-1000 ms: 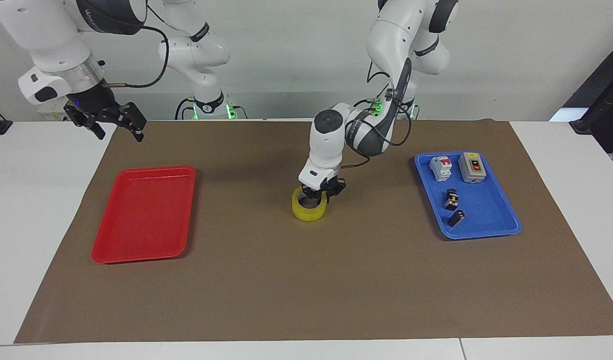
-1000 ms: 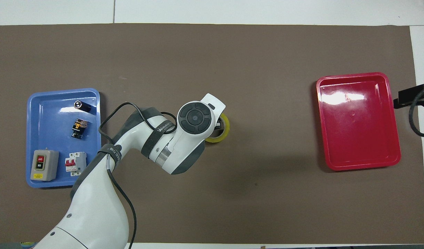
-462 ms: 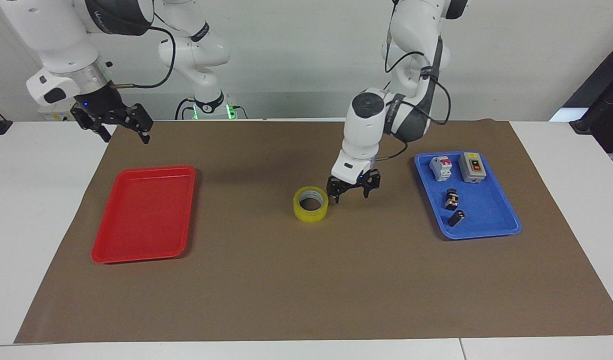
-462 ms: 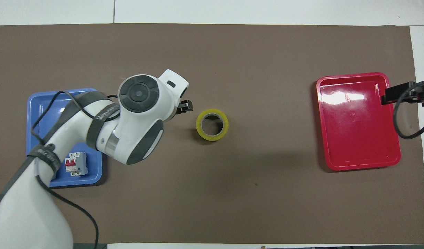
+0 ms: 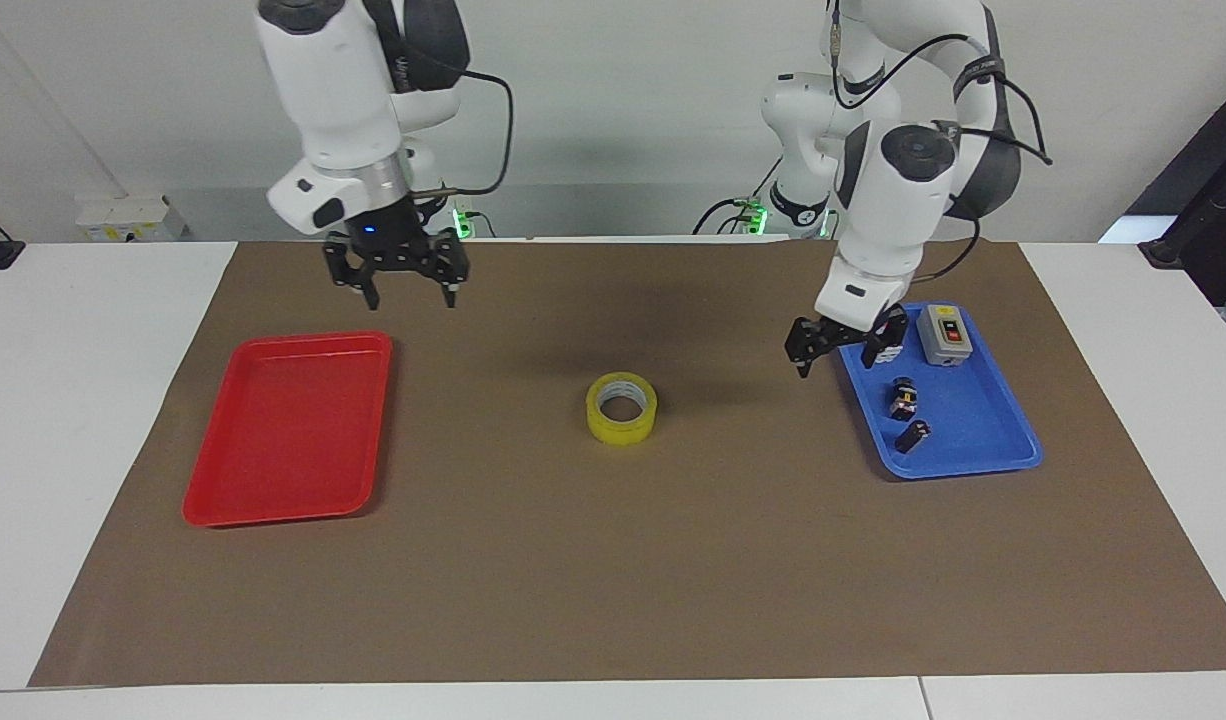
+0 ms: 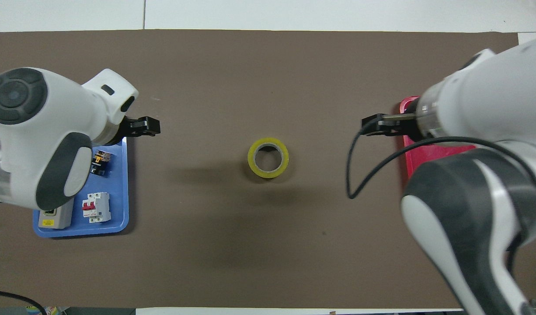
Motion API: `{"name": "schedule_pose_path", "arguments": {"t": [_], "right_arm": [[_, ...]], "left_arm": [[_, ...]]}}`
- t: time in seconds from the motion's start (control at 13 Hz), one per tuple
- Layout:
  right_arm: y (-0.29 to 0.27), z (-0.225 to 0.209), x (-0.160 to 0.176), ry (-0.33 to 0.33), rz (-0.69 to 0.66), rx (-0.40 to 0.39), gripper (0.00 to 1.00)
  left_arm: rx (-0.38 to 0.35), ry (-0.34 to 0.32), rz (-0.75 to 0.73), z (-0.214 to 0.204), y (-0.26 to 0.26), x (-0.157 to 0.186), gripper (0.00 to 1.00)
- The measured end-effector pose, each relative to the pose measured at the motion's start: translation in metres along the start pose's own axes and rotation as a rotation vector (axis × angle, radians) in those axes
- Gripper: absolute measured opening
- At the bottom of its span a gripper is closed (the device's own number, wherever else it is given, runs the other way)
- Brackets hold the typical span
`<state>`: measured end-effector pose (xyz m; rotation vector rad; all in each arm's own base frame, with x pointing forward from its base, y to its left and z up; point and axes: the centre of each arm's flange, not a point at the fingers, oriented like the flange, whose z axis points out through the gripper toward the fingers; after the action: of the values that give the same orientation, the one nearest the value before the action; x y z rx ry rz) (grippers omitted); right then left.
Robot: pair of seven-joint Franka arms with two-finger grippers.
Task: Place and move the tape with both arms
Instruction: 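Withdraw the left gripper while the right gripper reaches the tape roll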
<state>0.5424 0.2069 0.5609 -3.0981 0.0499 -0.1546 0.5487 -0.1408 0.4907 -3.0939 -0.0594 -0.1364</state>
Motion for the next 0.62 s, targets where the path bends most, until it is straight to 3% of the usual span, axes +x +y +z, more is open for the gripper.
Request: {"name": "schedule_pose_path", "arguments": {"t": [0.23,0.62], "right_arm": [[-0.091,0.083,-0.010,0.026,0.033,0.008,1.00],[-0.127,0.234,-0.036,0.032,0.012,-0.008,1.00]], "left_arm": [[-0.018,0.004,-0.009,-0.033,-0.058,0.003,1.00],[-0.058,-0.027,-0.007,-0.095,-0.114,0.011,1.00]]}}
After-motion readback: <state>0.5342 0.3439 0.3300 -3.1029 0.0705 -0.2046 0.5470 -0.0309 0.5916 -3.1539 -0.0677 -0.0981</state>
